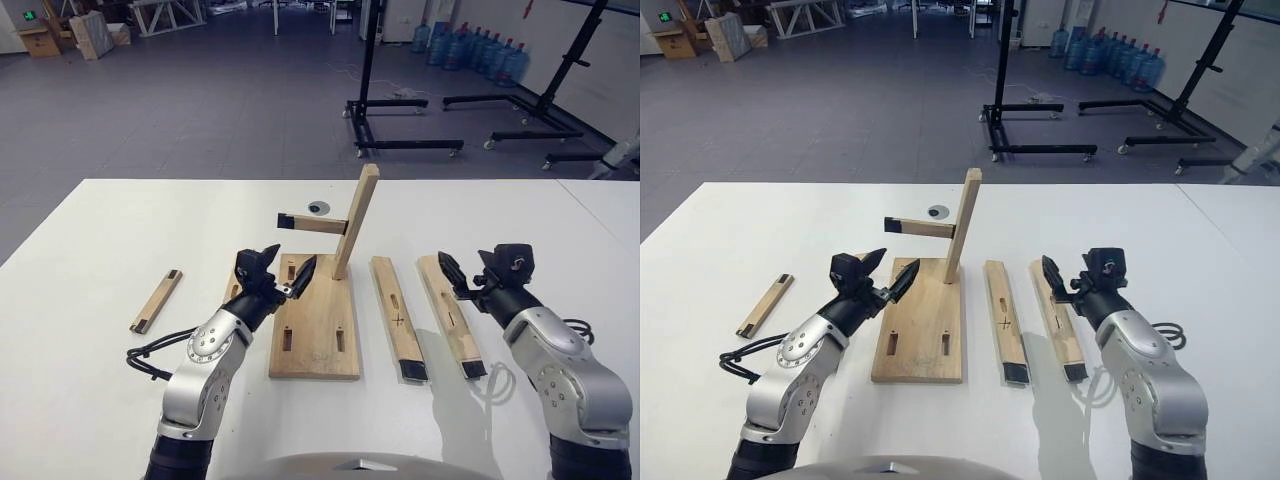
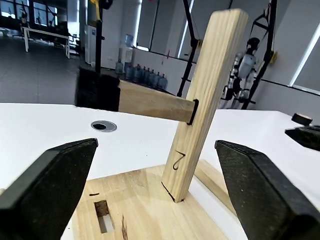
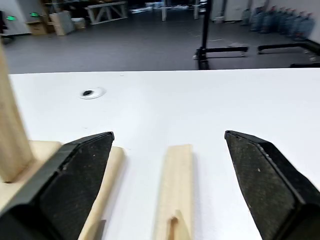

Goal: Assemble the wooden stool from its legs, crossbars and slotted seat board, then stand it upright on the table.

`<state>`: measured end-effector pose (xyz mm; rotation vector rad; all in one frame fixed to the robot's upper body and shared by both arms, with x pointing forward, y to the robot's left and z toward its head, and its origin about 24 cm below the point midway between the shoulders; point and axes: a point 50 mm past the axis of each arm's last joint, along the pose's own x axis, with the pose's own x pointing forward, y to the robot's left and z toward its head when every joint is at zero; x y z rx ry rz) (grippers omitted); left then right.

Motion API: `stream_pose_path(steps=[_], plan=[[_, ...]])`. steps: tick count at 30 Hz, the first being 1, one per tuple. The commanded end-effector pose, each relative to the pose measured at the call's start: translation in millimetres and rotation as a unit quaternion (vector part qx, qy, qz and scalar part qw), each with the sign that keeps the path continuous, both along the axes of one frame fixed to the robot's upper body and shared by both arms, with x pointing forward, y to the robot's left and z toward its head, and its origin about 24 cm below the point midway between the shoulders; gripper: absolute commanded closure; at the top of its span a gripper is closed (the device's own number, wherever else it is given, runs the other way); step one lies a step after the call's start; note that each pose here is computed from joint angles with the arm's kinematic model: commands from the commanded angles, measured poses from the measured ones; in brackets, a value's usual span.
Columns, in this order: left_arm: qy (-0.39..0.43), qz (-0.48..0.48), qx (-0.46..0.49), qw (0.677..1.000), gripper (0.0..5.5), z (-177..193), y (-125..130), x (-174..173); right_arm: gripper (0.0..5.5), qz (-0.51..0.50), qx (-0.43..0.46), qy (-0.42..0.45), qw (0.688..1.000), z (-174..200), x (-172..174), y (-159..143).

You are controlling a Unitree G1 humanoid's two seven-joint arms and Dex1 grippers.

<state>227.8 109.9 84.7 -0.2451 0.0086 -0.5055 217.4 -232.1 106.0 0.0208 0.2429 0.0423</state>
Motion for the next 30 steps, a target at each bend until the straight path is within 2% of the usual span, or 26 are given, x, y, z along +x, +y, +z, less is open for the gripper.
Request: stream_pose_path(steps=[1,5,9,14,26,28,30], plan=[[-0.004,0.019,-0.017,1.000,1.20,2.8,1.6,-4.7,1.43,-0.016,-0.005,0.094,0.995,-22.6,-16.4,-2.5],[-0.004,0.022,-0.015,1.000,1.20,2.8,4.7,-4.3,1.43,-0.038,0.023,0.187,0.981,-47.0,-30.2,-9.6],[0.002,0.020,-0.014,1.000,1.20,1.5,2.2,-3.2,1.43,-0.002,0.038,0.268,0.963,-61.2,-38.5,-3.8],[0.011,0.023,-0.011,1.000,1.20,-2.7,0.1,-1.3,1.43,0.010,0.016,0.319,0.948,-68.9,-40.9,-6.5],[0.011,0.032,-0.006,0.999,1.20,-4.5,1.8,2.8,3.35,-0.005,0.024,0.339,0.941,-73.8,-37.5,-8.7],[0.010,0.034,-0.004,0.999,1.20,-4.7,3.5,4.4,3.50,-0.010,0.023,0.333,0.943,-73.9,-34.9,-8.7],[0.009,0.033,-0.004,0.999,1.20,-5.1,4.8,6.0,3.50,-0.019,0.047,0.277,0.959,-66.4,-21.5,-9.6]])
